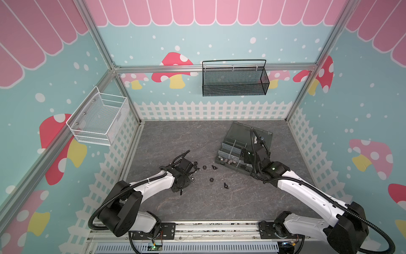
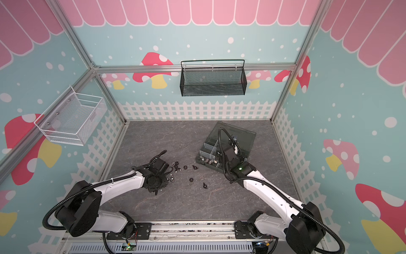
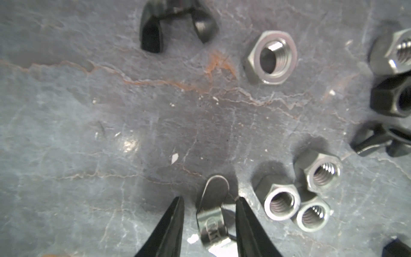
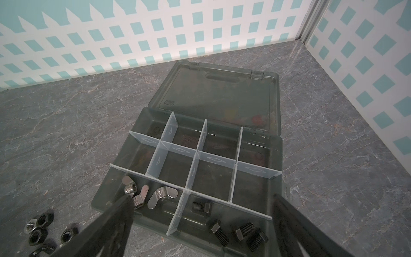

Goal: Sort the screws and nuts into containers
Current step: Pick up the nut from the middle-left of the table.

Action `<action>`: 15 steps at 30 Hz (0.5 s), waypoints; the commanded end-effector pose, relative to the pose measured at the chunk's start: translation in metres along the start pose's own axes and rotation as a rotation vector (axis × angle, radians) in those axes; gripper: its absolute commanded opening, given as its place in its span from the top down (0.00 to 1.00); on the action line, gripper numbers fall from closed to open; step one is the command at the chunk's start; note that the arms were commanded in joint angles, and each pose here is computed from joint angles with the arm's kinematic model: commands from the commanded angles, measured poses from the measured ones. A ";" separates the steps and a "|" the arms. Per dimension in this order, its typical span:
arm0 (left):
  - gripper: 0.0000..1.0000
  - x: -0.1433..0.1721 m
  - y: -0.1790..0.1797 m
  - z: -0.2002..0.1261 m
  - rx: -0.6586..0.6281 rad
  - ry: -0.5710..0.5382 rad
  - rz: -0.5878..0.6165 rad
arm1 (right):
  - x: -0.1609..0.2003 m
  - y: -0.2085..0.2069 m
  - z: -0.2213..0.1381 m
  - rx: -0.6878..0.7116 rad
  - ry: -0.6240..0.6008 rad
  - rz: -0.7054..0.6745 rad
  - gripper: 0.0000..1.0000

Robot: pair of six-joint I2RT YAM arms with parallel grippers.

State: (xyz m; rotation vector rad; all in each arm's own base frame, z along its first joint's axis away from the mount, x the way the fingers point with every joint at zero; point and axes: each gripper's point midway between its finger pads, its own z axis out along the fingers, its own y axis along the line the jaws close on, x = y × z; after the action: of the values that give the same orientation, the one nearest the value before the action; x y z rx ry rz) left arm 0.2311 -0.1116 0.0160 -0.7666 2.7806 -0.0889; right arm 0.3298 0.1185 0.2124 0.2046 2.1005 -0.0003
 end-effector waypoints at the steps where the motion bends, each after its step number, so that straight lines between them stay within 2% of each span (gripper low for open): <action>1: 0.60 0.031 0.028 0.013 -0.082 0.119 -0.042 | 0.001 -0.010 -0.002 0.034 -0.009 0.013 0.03; 8: 0.60 0.037 0.032 0.011 -0.110 0.133 -0.050 | 0.001 -0.013 -0.001 0.055 -0.016 0.013 0.03; 15: 0.65 0.041 0.040 0.011 -0.184 0.149 -0.039 | -0.005 -0.014 -0.003 0.061 -0.030 0.016 0.03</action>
State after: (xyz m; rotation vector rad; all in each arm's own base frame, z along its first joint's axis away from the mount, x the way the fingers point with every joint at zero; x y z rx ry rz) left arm 0.2235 -0.1140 0.0150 -0.8149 2.7941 -0.0664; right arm 0.3302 0.1127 0.2139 0.2217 2.0860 -0.0356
